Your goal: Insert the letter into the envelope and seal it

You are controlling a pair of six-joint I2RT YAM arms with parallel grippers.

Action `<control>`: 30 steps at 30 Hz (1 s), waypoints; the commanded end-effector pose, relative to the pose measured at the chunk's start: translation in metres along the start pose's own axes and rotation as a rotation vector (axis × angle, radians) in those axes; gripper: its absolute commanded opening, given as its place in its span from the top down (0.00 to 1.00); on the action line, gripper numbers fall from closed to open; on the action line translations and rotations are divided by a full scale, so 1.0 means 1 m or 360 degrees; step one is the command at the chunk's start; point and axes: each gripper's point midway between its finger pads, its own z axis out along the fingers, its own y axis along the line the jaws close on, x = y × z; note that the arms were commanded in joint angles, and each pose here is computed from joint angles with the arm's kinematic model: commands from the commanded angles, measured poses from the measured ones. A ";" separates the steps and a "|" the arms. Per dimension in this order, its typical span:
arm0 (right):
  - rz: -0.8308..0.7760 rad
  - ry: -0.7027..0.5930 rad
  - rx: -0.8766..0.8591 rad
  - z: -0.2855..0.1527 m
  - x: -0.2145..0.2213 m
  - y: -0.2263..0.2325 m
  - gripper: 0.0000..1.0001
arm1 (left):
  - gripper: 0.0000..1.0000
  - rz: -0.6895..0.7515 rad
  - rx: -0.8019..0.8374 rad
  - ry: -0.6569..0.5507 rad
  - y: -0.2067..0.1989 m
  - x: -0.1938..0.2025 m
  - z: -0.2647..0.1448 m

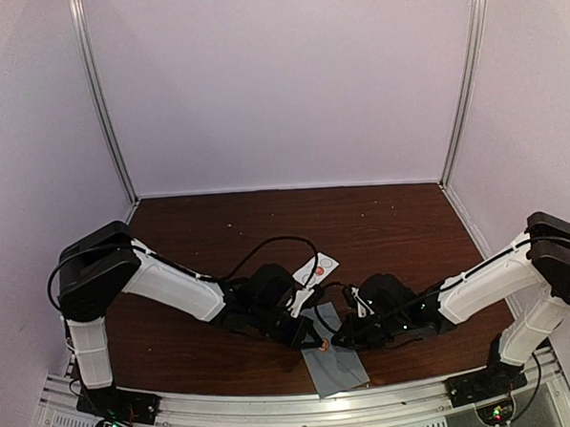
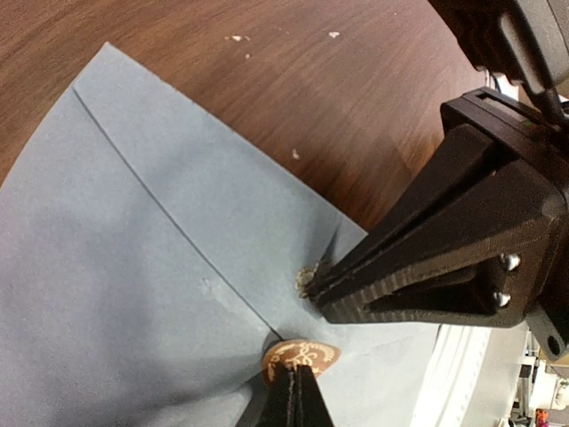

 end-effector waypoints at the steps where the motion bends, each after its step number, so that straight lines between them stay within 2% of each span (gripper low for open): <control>1: 0.0047 0.0041 0.0144 0.003 0.013 -0.029 0.96 | 1.00 0.0025 -0.0057 0.0022 0.001 0.000 0.008; 13: 0.0053 0.0042 0.0146 0.003 0.014 -0.030 0.99 | 1.00 0.0019 -0.0046 0.0015 0.003 -0.005 0.020; 24: 0.0059 0.0045 0.0148 0.004 0.014 -0.031 1.00 | 1.00 -0.0012 0.0005 0.0100 0.000 0.018 0.034; 30: 0.0065 0.0039 0.0157 0.002 0.015 -0.033 1.00 | 1.00 -0.0049 -0.0044 0.0130 0.009 0.033 0.027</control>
